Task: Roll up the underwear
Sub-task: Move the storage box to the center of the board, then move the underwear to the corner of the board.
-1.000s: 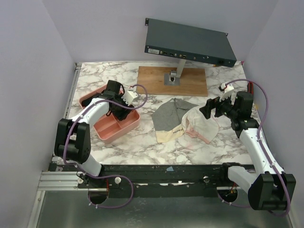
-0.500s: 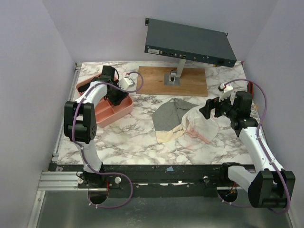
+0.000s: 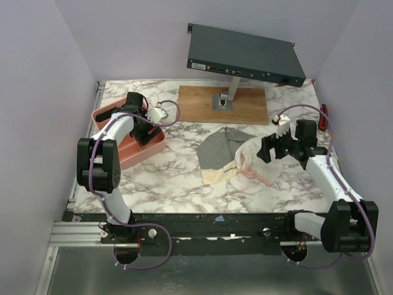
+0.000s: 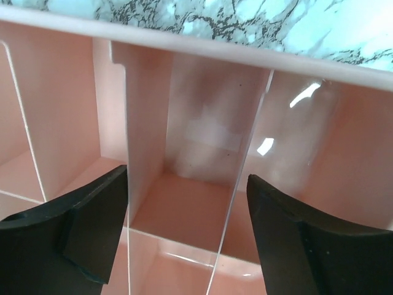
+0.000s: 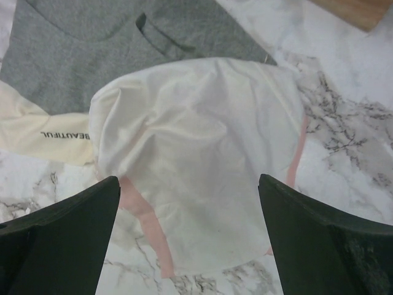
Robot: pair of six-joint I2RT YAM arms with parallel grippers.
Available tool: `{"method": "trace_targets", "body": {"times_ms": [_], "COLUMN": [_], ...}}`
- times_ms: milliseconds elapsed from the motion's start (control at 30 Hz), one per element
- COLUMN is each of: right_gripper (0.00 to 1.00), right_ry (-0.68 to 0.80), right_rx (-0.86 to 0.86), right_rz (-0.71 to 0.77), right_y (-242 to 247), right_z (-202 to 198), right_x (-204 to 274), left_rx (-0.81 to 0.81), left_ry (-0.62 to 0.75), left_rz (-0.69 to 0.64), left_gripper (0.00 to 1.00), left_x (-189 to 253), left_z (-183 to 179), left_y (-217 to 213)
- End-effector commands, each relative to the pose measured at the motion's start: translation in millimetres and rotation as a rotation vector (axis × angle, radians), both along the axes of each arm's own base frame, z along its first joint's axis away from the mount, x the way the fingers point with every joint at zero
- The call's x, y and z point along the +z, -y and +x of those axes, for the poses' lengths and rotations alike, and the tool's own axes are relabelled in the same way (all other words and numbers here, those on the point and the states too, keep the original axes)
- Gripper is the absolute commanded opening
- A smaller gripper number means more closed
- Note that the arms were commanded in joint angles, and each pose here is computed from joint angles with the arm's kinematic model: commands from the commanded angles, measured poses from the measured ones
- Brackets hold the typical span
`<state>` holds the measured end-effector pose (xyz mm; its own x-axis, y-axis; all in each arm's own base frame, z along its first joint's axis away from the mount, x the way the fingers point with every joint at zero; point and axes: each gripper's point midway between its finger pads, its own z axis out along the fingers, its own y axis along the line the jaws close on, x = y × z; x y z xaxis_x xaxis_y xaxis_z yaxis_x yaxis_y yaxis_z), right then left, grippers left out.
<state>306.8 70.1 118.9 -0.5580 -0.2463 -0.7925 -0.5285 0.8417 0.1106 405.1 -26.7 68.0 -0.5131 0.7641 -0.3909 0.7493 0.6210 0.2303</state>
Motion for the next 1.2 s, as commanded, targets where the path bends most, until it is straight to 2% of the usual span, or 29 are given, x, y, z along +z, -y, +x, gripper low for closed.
{"method": "trace_targets", "body": {"times_ms": [0,33,67,300,533,600,667,800,967,1167], "right_gripper": [0.96,0.96,0.96,0.92,0.78,0.73,0.61,0.30,0.16,0.06], "right_ry": [-0.034,-0.032,-0.028,-0.012,-0.036,-0.058,-0.068,-0.040,0.050,0.029], "right_rx": [0.116,0.137,0.156,0.256,0.251,0.251,0.230,0.127,0.034,-0.147], "right_rz": [-0.037,-0.042,-0.054,-0.194,-0.244,-0.255,-0.277,-0.363,-0.484,-0.554], "right_y": [-13.7,-18.2,-22.8,-56.8,-69.2,-71.7,-70.3,-50.7,-18.9,43.2], "right_z": [-15.0,-16.9,-18.4,-21.3,-5.4,-4.0,0.0,13.2,17.0,25.0], "right_x": [-3.0,-3.0,-3.4,-20.5,-44.1,-52.0,-55.6,-43.4,-10.9,13.7], "left_rx": [0.070,0.075,0.088,0.160,0.163,0.162,0.163,0.162,0.175,0.174], "left_ry": [0.082,0.103,0.120,0.205,0.192,0.196,0.202,0.218,0.263,0.316], "left_rz": [-0.064,-0.091,-0.119,-0.300,-0.408,-0.424,-0.439,-0.459,-0.464,-0.463], "left_gripper": [0.81,0.94,0.98,0.99,0.99,0.99,0.99,0.99,0.99,0.99], "left_x": [41.8,51.1,59.5,108.5,130.0,133.2,137.1,143.5,154.1,165.8], "left_z": [-0.6,0.3,1.7,-8.6,-40.9,-47.9,-53.9,-65.2,-75.0,-84.1], "left_y": [2.0,5.6,9.5,31.5,46.7,48.9,50.6,52.5,50.0,48.4]}}
